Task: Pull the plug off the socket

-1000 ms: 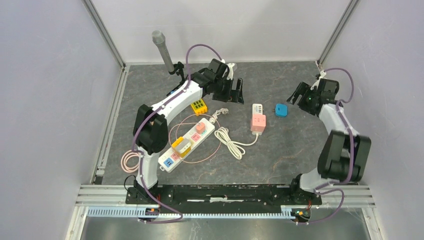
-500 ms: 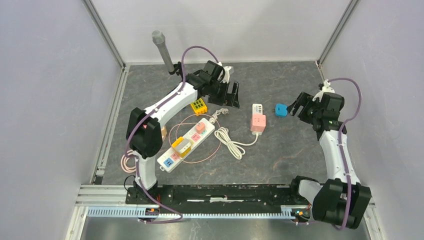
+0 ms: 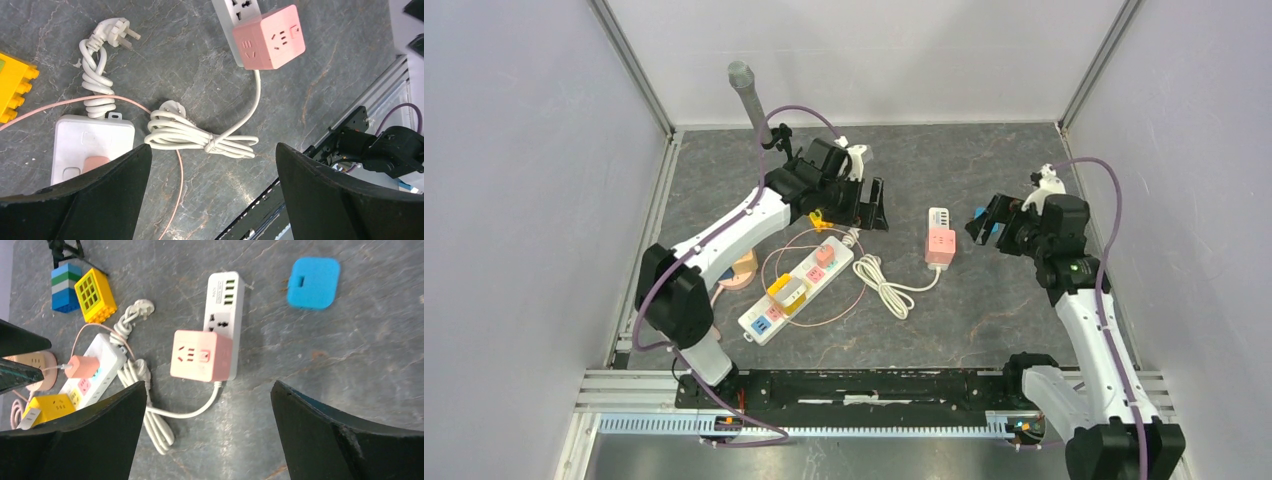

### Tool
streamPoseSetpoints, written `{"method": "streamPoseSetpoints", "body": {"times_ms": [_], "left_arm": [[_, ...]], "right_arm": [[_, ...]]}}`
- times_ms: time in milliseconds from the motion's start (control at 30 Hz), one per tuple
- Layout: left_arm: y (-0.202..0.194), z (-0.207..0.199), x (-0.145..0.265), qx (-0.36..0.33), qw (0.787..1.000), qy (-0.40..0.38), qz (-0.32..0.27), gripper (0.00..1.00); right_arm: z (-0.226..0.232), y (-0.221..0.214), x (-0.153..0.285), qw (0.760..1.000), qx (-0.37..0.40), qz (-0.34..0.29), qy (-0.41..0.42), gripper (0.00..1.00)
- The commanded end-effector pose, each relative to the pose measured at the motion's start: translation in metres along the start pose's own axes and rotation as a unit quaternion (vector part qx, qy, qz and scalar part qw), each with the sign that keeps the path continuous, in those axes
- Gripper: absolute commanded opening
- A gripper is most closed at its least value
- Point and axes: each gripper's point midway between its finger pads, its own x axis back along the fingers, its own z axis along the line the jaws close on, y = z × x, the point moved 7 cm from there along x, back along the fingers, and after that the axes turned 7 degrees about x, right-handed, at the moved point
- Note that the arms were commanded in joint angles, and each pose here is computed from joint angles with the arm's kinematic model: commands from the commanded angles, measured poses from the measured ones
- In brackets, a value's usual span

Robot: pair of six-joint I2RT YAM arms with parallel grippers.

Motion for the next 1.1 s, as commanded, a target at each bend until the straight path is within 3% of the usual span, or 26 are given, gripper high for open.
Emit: {"method": "streamPoseSetpoints", "body": {"times_ms": [0, 167, 500, 733, 900, 1067], "left_arm": [[0.008, -0.013, 0.024, -0.018, 0.999, -0.023, -0.037, 1.00], [-0.001, -0.012, 0.021, -0.020, 0.998, -0.043, -0.034, 1.00], [0.009, -0.010, -0.003, 0.036, 0.998, -0.038, -0.044, 1.00], [0.014, 0.000, -0.025, 0.047, 0.998, -0.013, -0.046, 0.99], [0.017, -0.003, -0.043, 0.076, 0.996, -0.040, -0.036, 0.97], [0.023, -0.006, -0.056, 0.106, 0.993, -0.050, -0.030, 0.96]], "right_arm": [[0.017, -0.001, 0.002, 1.000, -0.023, 0.001, -0.007, 0.98], [0.034, -0.006, -0.014, 1.000, 0.001, 0.020, -0.021, 0.98], [0.056, -0.017, -0.070, 0.980, 0.135, 0.099, -0.110, 0.98], [0.048, -0.043, -0.092, 0.966, 0.147, 0.166, -0.136, 0.97], [0.053, -0.055, -0.101, 0.968, 0.139, 0.184, -0.099, 0.90], [0.061, -0.052, -0.101, 0.970, 0.154, 0.180, -0.055, 0.70]]}}
